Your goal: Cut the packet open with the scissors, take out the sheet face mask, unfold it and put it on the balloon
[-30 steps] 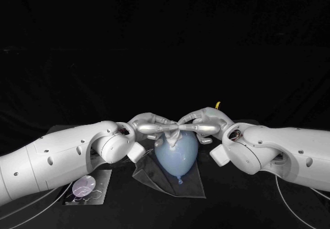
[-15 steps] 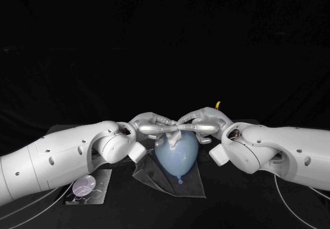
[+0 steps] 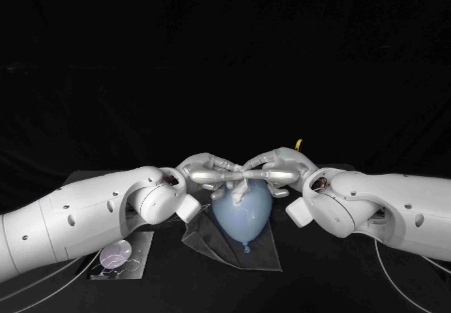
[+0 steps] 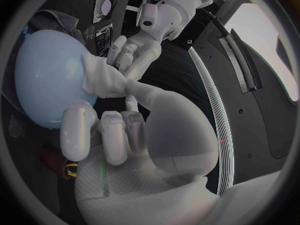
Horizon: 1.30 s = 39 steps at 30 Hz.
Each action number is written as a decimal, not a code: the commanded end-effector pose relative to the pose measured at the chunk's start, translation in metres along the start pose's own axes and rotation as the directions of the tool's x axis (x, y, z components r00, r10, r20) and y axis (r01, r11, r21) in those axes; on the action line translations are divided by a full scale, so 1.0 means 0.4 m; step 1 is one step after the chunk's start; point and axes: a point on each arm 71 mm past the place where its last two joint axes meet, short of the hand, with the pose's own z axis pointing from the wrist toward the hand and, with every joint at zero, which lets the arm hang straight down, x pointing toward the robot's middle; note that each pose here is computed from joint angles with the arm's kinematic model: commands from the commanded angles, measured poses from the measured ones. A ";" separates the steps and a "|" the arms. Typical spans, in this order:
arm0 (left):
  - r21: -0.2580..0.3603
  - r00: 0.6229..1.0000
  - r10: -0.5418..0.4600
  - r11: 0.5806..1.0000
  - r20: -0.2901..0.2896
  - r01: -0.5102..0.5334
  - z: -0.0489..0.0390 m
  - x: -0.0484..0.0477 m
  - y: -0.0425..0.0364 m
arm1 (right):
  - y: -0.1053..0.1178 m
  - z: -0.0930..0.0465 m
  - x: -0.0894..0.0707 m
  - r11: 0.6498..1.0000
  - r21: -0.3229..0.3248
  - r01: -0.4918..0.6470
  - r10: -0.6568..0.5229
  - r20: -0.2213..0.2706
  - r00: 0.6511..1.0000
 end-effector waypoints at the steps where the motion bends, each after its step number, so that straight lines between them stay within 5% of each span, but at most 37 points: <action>1: 0.029 1.000 -0.022 0.999 0.020 0.021 0.003 0.002 -0.012 | -0.003 -0.003 0.012 1.000 0.004 -0.001 0.001 -0.031 1.000; 16: -0.007 0.997 0.019 1.000 0.069 -0.019 0.003 -0.008 -0.005 | 0.003 -0.017 0.010 1.000 -0.027 0.003 -0.003 -0.017 1.000; 39: -0.017 0.997 0.035 0.999 0.071 -0.034 -0.006 -0.020 -0.001 | -0.006 -0.013 -0.037 0.997 -0.051 0.051 -0.048 0.051 0.998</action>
